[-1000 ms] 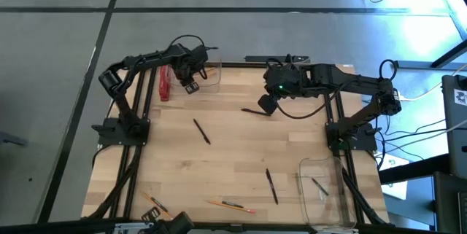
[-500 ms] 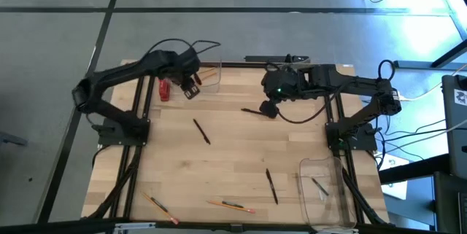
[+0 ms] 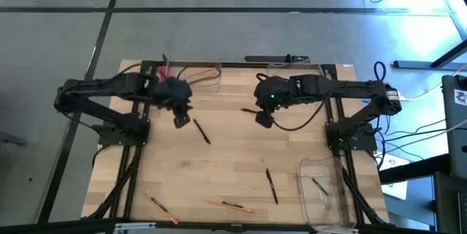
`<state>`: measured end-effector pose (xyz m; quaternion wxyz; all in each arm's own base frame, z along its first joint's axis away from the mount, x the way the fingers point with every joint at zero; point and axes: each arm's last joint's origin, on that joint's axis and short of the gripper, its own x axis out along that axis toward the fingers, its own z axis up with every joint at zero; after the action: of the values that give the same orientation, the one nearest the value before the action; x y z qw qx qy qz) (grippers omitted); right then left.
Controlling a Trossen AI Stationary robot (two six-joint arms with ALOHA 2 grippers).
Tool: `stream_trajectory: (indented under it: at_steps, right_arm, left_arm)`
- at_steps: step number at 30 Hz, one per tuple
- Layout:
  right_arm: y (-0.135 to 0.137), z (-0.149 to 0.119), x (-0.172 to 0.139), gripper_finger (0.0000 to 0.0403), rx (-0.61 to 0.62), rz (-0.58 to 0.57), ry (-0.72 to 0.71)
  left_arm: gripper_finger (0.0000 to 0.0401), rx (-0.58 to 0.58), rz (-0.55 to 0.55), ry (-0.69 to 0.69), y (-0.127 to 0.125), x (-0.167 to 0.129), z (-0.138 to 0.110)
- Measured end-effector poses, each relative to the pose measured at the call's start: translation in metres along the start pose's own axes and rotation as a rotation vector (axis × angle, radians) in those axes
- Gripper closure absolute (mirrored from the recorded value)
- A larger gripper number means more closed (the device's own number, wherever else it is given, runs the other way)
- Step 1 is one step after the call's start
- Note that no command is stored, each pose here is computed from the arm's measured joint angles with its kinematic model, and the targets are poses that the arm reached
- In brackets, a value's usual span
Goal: Sort crayons/erasers/pens/pencils in bins
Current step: Put the top right black pen into the top right transparent bin
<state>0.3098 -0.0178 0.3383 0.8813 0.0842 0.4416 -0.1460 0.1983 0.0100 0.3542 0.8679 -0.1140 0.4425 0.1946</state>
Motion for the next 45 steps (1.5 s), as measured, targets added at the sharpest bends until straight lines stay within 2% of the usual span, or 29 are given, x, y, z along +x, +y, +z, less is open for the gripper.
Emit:
stream_trajectory:
  at_steps: [4, 9, 15, 21, 29, 37, 45]
  right_arm:
    - [0.001, 0.000, 0.000, 0.0345, 0.000, 0.023, 0.001]
    - [0.001, 0.000, 0.007, 0.0282, -0.039, 0.021, 0.004]
    - [-0.009, -0.017, 0.047, 0.0228, -0.024, -0.005, 0.097]
    - [-0.025, -0.039, 0.094, 0.0222, 0.003, -0.039, 0.177]
    - [-0.035, -0.057, 0.142, 0.0222, -0.058, -0.053, 0.200]
    - [-0.037, -0.062, 0.171, 0.0222, -0.109, -0.052, 0.202]
    - [-0.044, -0.069, 0.192, 0.0222, -0.096, -0.067, 0.240]
  left_arm:
    - [0.0291, 0.023, -0.003, -0.021, -0.015, -0.004, -0.006]
    - [0.0291, 0.023, -0.017, -0.036, -0.028, -0.008, -0.011]
    - [0.0291, 0.005, -0.013, -0.058, -0.036, -0.011, -0.015]
    - [0.0291, -0.007, -0.019, -0.065, -0.039, -0.012, -0.017]
    - [0.0291, -0.001, -0.022, -0.064, -0.040, -0.013, -0.018]
    - [0.0291, -0.001, -0.022, -0.065, -0.040, -0.013, -0.018]
    - [0.0291, 0.006, -0.018, -0.066, -0.040, -0.013, -0.018]
